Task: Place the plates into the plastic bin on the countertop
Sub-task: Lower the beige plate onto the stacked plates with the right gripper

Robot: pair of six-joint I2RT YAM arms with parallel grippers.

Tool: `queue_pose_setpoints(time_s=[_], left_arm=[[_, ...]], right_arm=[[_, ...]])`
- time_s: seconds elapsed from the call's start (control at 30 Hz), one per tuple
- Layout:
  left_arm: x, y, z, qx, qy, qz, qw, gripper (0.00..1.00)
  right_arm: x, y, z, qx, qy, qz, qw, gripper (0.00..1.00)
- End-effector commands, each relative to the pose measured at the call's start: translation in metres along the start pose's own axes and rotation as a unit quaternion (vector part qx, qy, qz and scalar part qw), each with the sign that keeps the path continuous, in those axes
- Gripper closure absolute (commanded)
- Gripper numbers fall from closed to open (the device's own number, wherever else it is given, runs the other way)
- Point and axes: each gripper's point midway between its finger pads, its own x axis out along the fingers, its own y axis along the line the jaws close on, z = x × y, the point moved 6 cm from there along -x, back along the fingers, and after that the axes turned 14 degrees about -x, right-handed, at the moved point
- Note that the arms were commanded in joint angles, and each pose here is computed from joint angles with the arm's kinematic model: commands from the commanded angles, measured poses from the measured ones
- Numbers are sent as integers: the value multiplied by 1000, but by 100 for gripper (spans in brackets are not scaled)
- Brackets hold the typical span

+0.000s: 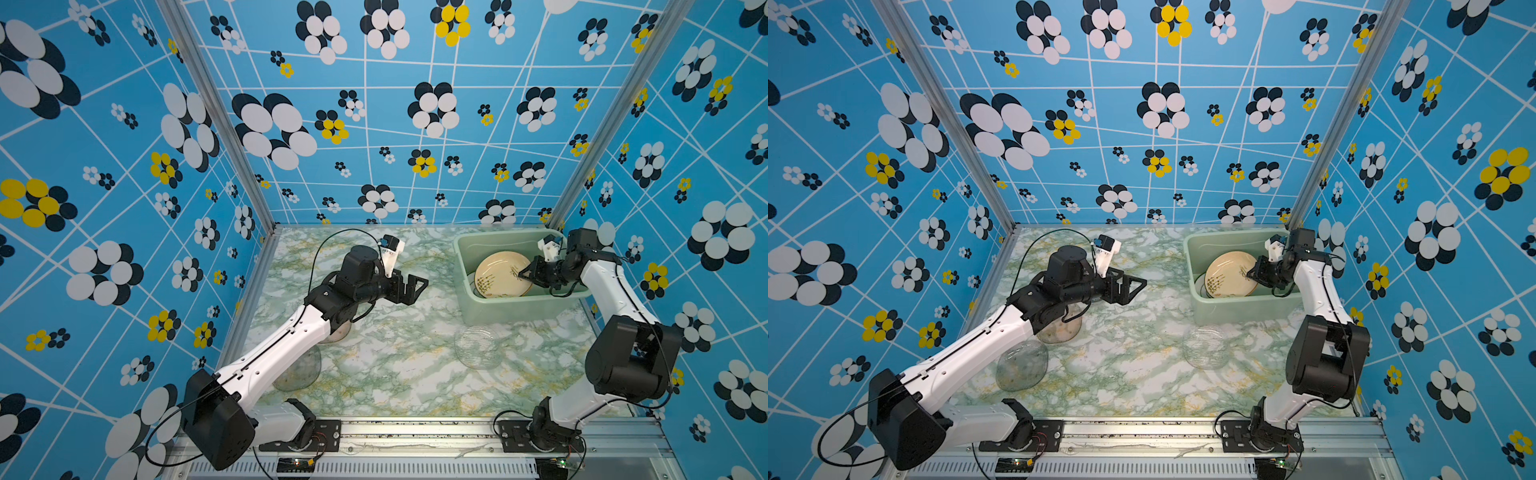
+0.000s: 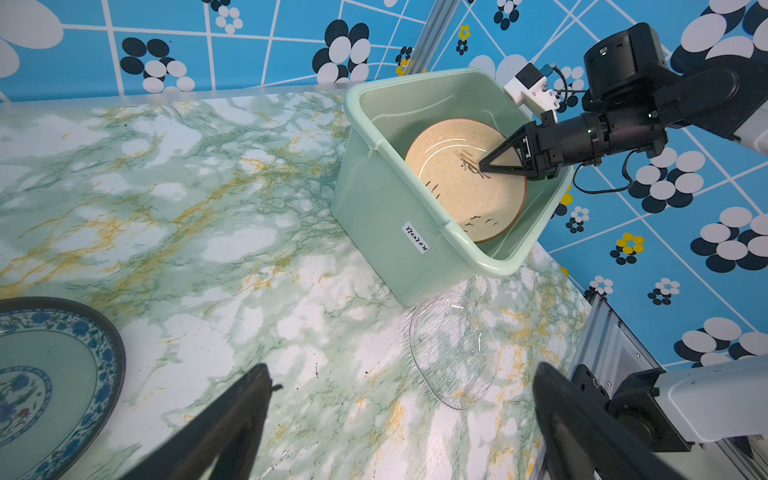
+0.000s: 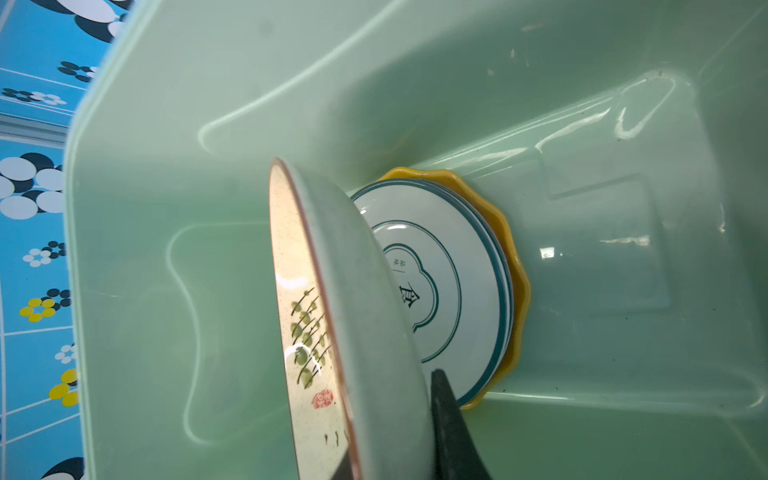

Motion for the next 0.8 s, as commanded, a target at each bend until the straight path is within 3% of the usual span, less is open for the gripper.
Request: queue_pose_setpoints(time_s=[0.0, 0.77], left_arm=[[2, -9, 5, 13, 2, -2, 1000, 1], [10, -7, 1, 7, 16, 7, 1000, 1]], right_arm=[[-8, 4, 22, -19, -34, 5, 999, 94], [31, -7, 17, 12, 8, -15, 1000, 88]])
